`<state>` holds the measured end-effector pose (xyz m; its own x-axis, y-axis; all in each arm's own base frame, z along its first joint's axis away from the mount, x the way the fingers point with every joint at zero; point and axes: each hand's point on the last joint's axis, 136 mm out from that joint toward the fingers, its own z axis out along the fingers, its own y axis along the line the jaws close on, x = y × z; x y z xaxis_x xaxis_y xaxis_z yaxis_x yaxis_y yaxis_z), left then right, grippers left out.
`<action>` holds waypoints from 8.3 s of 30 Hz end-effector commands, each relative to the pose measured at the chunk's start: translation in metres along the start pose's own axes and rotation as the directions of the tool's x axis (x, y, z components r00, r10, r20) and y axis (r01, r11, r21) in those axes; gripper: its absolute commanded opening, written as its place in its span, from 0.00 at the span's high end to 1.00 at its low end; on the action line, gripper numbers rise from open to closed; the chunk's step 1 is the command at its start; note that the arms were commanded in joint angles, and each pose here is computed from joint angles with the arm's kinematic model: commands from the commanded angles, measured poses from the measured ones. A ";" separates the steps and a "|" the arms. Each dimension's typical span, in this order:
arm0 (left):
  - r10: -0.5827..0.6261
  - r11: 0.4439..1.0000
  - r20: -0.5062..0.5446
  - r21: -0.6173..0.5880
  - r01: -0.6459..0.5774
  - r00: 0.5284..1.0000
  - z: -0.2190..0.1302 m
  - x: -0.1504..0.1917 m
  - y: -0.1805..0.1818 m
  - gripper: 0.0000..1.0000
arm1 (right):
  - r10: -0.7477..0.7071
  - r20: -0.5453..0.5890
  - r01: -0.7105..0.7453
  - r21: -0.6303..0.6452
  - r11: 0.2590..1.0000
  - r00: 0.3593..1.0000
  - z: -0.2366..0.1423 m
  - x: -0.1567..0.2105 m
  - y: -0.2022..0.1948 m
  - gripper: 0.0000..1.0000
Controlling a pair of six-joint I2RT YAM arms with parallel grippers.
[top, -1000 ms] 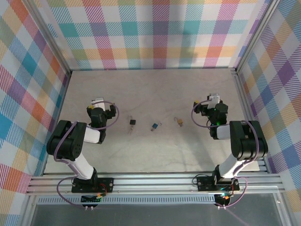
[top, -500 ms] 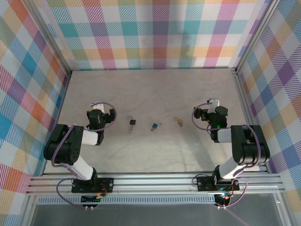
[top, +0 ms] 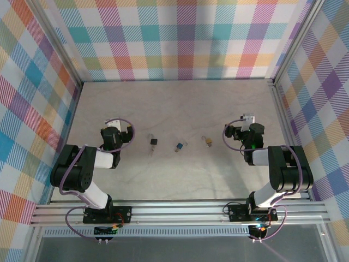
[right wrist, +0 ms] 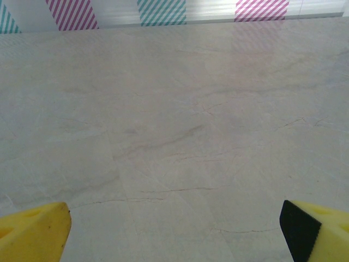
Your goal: Lock with the key
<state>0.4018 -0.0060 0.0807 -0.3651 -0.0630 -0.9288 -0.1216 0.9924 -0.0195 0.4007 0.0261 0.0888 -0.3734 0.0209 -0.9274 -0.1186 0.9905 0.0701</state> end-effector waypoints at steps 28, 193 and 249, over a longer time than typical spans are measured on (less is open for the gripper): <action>-0.725 0.651 -0.123 0.200 0.732 0.678 -0.125 -0.086 -0.021 0.00 | 0.567 -0.208 -0.604 -0.291 0.742 0.797 -0.105 -0.112 0.090 0.01; -0.460 0.883 -0.343 -0.074 0.464 0.819 -0.138 -0.033 -0.051 0.23 | -0.373 -0.508 -0.001 -0.593 0.806 0.776 -0.075 0.041 0.325 0.01; -0.478 0.876 -0.237 -0.050 0.481 0.846 -0.180 -0.050 -0.018 0.02 | -0.609 -0.497 0.320 -0.549 0.772 0.618 0.030 0.094 0.387 0.44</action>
<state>0.2583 -0.0454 0.1947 -0.4778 -0.5587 -0.6779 -0.3172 0.8293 -0.4600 0.3457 0.4123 0.0245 -0.6345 -0.6376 -0.4369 -0.7046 0.7095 -0.0119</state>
